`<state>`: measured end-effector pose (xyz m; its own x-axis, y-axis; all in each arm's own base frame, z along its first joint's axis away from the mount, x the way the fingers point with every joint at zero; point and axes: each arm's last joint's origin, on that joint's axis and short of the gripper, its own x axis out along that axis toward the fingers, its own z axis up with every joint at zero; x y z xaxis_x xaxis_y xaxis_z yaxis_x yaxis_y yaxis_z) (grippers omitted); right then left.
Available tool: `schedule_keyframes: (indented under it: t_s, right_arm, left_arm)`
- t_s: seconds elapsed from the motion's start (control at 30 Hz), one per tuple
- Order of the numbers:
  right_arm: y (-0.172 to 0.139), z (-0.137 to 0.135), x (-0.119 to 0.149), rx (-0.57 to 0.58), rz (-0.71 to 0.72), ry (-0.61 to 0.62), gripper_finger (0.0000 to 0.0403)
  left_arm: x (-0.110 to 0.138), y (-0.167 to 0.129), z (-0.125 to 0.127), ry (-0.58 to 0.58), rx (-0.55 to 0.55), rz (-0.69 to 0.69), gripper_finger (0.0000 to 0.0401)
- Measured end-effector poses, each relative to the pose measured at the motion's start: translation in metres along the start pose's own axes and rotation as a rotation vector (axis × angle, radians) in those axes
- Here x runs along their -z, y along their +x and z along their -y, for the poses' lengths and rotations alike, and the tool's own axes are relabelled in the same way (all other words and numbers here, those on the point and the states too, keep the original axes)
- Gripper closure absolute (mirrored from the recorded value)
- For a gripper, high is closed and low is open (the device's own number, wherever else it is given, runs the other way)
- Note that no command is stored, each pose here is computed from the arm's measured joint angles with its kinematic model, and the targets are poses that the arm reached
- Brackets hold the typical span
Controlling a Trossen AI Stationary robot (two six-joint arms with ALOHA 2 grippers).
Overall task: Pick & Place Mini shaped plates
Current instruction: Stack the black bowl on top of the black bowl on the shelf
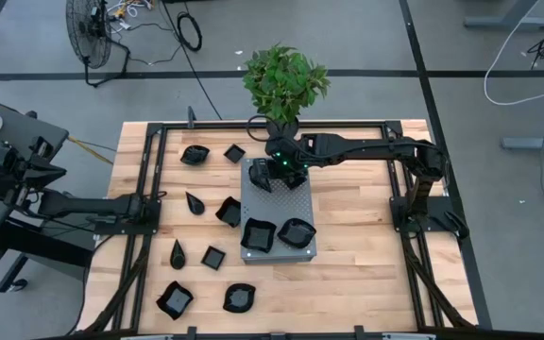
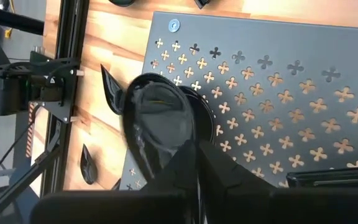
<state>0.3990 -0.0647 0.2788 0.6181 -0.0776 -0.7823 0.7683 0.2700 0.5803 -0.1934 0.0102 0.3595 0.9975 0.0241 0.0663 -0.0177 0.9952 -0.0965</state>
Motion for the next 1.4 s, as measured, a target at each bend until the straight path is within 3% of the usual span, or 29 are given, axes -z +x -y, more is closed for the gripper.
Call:
schedule_keyframes:
  t_s: [0.37, 0.57, 0.77, 0.93, 1.07, 1.23, 1.4]
  right_arm:
    - [-0.001, 0.001, 0.0, 0.009, 0.004, -0.007, 0.0322]
    - [-0.018, -0.003, 0.001, -0.022, 0.013, -0.057, 0.029]
    - [-0.043, -0.013, 0.014, -0.092, 0.024, -0.249, 0.0272]
    - [-0.056, -0.02, 0.028, -0.141, 0.019, -0.563, 0.0268]
    - [-0.058, -0.024, 0.04, -0.142, 0.027, -0.736, 0.0272]
    - [-0.061, -0.028, 0.052, -0.12, 0.07, -0.889, 0.0294]
    - [-0.07, -0.023, 0.061, -0.18, 0.12, -0.99, 0.0343]
  left_arm:
    - [0.0, 0.0, 0.0, -0.001, 0.0, 0.0, 0.0378]
    - [0.0, 0.0, 0.0, 0.0, 0.0, 0.0, 0.0378]
    - [0.0, 0.0, 0.0, -0.001, 0.0, 0.0, 0.0378]
    - [0.0, 0.0, 0.0, 0.0, 0.0, 0.0, 0.0378]
    - [0.0, 0.0, 0.0, 0.0, 0.0, 0.0, 0.0378]
    - [0.0, 0.0, 0.0, 0.0, 0.0, 0.0, 0.0378]
    - [0.0, 0.0, 0.0, -0.001, 0.0, 0.0, 0.0378]
